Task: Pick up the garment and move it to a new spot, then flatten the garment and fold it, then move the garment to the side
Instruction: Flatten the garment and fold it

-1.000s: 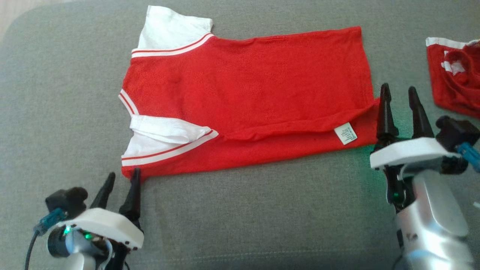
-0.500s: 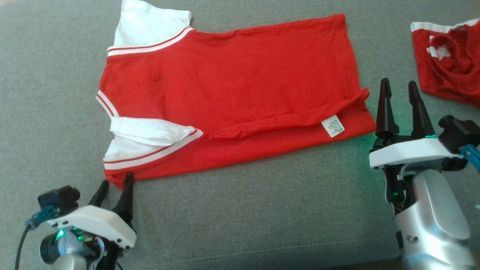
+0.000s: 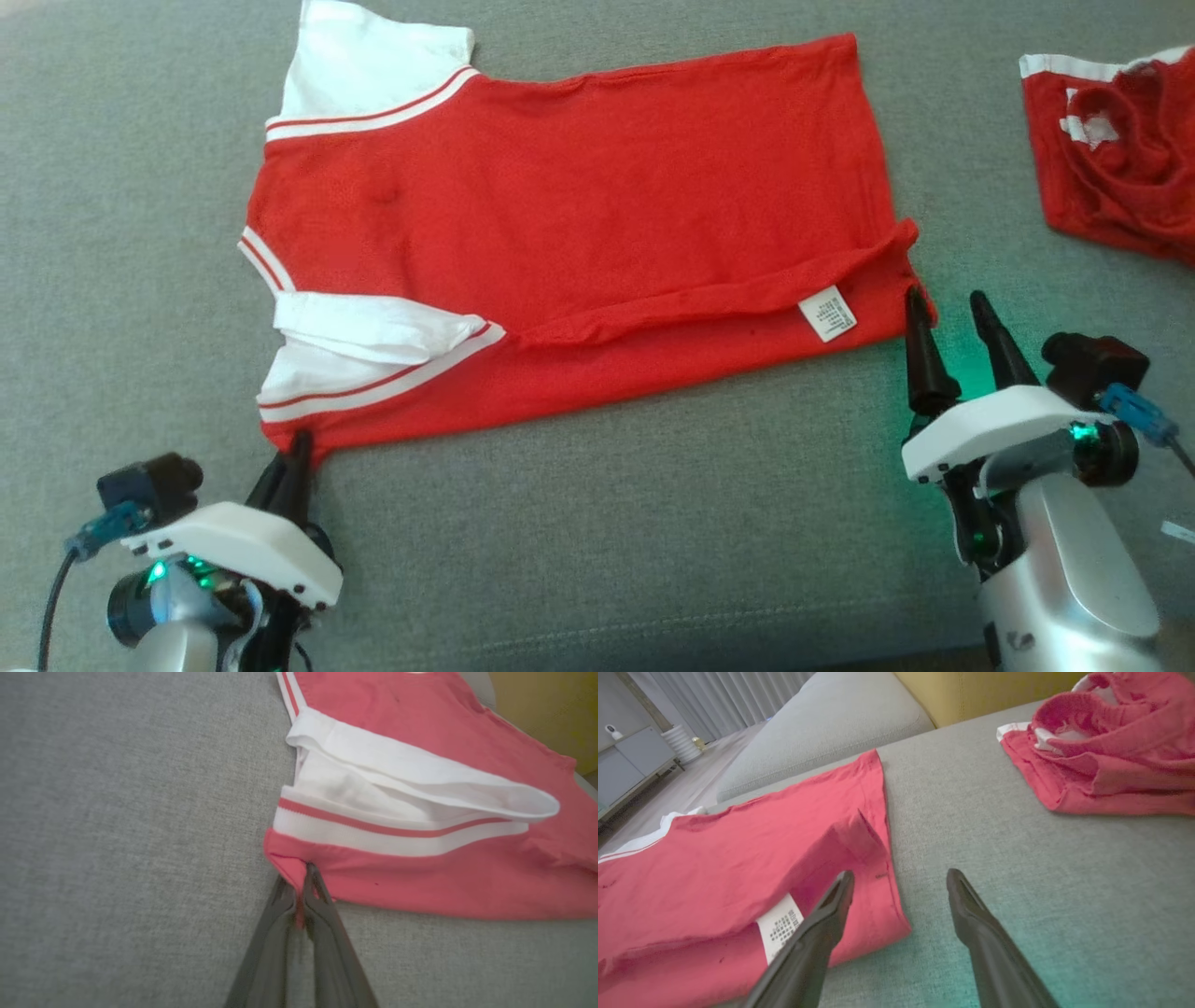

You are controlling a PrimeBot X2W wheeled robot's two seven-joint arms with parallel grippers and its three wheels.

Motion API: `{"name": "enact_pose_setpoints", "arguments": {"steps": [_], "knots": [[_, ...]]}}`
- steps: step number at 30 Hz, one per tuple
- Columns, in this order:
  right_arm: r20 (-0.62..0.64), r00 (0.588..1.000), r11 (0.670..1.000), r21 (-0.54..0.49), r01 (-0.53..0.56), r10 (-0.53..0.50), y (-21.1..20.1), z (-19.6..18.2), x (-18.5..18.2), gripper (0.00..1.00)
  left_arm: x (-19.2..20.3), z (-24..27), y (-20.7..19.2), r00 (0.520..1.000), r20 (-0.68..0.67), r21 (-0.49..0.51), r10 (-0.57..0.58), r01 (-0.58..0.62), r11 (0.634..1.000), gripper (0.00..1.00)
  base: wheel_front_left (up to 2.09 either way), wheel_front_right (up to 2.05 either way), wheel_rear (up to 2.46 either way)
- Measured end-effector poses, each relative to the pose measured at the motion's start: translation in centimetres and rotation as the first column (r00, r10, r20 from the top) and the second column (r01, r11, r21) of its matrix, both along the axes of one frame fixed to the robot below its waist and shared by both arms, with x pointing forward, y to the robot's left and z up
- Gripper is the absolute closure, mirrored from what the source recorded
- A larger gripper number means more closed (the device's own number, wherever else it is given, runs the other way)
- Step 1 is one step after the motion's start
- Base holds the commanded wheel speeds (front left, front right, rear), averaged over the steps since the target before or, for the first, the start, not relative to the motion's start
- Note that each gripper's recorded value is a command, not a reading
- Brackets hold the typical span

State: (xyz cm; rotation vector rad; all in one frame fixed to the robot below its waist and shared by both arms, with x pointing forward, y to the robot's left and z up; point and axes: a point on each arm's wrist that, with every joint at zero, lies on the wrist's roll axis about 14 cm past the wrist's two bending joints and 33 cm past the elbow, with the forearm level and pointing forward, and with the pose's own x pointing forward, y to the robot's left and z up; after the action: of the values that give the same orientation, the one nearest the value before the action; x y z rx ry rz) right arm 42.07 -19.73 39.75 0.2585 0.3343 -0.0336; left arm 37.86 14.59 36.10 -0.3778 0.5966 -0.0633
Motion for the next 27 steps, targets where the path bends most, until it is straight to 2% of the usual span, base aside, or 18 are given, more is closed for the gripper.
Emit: {"name": "enact_pose_setpoints", "arguments": {"steps": [4, 8, 10, 11, 12, 14, 15, 21, 27], "knots": [[-0.050, 0.999, 1.000, 0.008, -0.014, 0.014, 0.5, -1.1, -0.3, 0.00, 0.2, 0.7, 0.3, 1.000, 0.028, 0.000, 0.012, -0.012, 1.000, 1.00, 0.00, 0.00, 0.00], [-0.164, 0.985, 0.999, 0.016, -0.048, 0.050, 1.4, -3.4, -1.1, 0.00, 0.2, 1.5, 0.6, 0.998, 0.056, 0.000, 0.023, -0.023, 1.000, 1.00, 0.00, 0.00, 0.00], [-0.173, 0.983, 0.998, 0.020, -0.057, 0.060, 1.7, -3.5, -0.9, 0.00, 0.2, 1.8, 0.6, 0.997, 0.071, -0.001, 0.026, -0.026, 1.000, 1.00, 0.00, 0.00, 0.00], [-0.177, 0.982, 0.998, 0.022, -0.061, 0.064, 1.8, -3.5, -0.7, 0.04, 0.2, 2.0, 0.6, 0.997, 0.077, -0.001, 0.028, -0.028, 1.000, 1.00, 0.00, 0.00, 0.00], [-0.177, 0.982, 0.998, 0.024, -0.064, 0.067, 1.9, -3.5, -0.5, 0.41, 0.2, 2.1, 0.6, 0.996, 0.081, -0.002, 0.029, -0.029, 1.000, 1.00, 0.00, 0.00, 0.00], [-0.189, 0.979, 0.997, 0.040, -0.069, 0.076, 2.3, -3.5, -0.2, 0.87, 0.2, 2.3, 0.7, 0.995, 0.093, -0.004, 0.035, -0.035, 0.999, 1.00, 0.00, 0.00, 0.00], [-0.195, 0.978, 0.996, 0.050, -0.072, 0.080, 2.5, -3.5, -0.1, 1.00, 0.2, 2.5, 0.7, 0.995, 0.097, -0.004, 0.037, -0.036, 0.999, 1.00, 0.00, 0.00, 0.00], [-0.185, 0.980, 0.996, 0.064, -0.067, 0.077, 2.5, -2.7, 0.0, 1.00, 1.0, 4.4, 0.5, 0.987, 0.161, -0.005, 0.019, -0.018, 1.000, 1.00, 0.00, 0.00, 0.00], [-0.112, 0.992, 0.997, 0.053, -0.055, 0.061, 1.6, 0.6, 0.9, 1.00, 2.3, 8.2, 0.5, 0.961, 0.275, 0.013, -0.016, 0.013, 1.000, 1.00, 0.00, 0.00, 0.00]]}}
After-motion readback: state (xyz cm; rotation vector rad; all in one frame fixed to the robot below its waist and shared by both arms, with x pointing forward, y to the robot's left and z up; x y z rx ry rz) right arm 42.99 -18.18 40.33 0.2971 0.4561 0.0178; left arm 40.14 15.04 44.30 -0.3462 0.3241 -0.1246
